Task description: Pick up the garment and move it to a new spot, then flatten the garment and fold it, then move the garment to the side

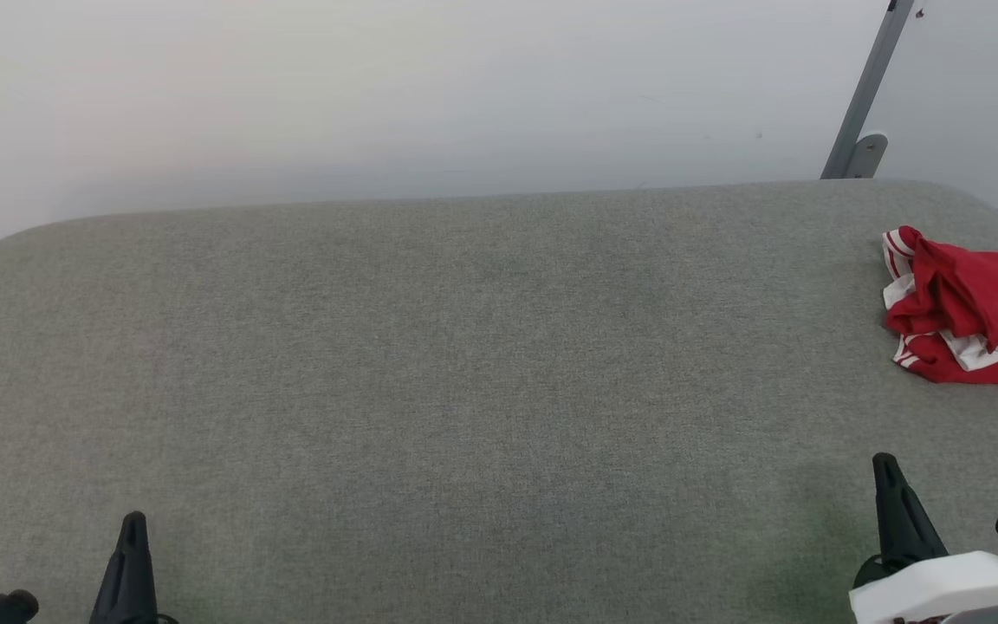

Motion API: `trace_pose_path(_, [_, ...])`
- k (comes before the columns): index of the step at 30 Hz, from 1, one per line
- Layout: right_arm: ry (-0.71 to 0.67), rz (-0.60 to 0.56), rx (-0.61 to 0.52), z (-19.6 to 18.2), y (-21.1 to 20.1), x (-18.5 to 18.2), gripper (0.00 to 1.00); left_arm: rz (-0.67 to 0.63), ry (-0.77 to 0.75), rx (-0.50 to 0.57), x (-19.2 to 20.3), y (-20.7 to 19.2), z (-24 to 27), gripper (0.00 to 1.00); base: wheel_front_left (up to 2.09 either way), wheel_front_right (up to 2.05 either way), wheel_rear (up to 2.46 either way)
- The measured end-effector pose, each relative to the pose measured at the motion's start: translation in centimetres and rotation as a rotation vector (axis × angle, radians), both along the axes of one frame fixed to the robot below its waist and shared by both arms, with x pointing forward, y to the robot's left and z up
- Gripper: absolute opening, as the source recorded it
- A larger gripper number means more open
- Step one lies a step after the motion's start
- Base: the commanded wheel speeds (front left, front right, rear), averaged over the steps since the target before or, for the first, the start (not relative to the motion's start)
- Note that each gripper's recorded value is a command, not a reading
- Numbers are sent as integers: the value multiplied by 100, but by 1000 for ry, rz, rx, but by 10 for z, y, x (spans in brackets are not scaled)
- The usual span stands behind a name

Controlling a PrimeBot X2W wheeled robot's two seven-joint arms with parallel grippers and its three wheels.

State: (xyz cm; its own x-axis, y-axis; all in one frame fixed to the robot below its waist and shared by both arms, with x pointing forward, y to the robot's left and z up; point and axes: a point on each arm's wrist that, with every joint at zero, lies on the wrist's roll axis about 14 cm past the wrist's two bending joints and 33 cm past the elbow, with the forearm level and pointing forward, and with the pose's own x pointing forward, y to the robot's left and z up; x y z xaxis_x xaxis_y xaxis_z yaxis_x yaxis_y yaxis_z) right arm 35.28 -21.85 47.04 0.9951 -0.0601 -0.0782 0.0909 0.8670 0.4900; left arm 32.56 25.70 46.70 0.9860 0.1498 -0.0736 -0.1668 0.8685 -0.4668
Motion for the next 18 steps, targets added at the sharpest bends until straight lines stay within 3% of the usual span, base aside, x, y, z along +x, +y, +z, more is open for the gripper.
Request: trace_pose_path(18, [-8,-30,253,4,1,8,0,16,-29,-261,15,-9,5,0,0,0,0])
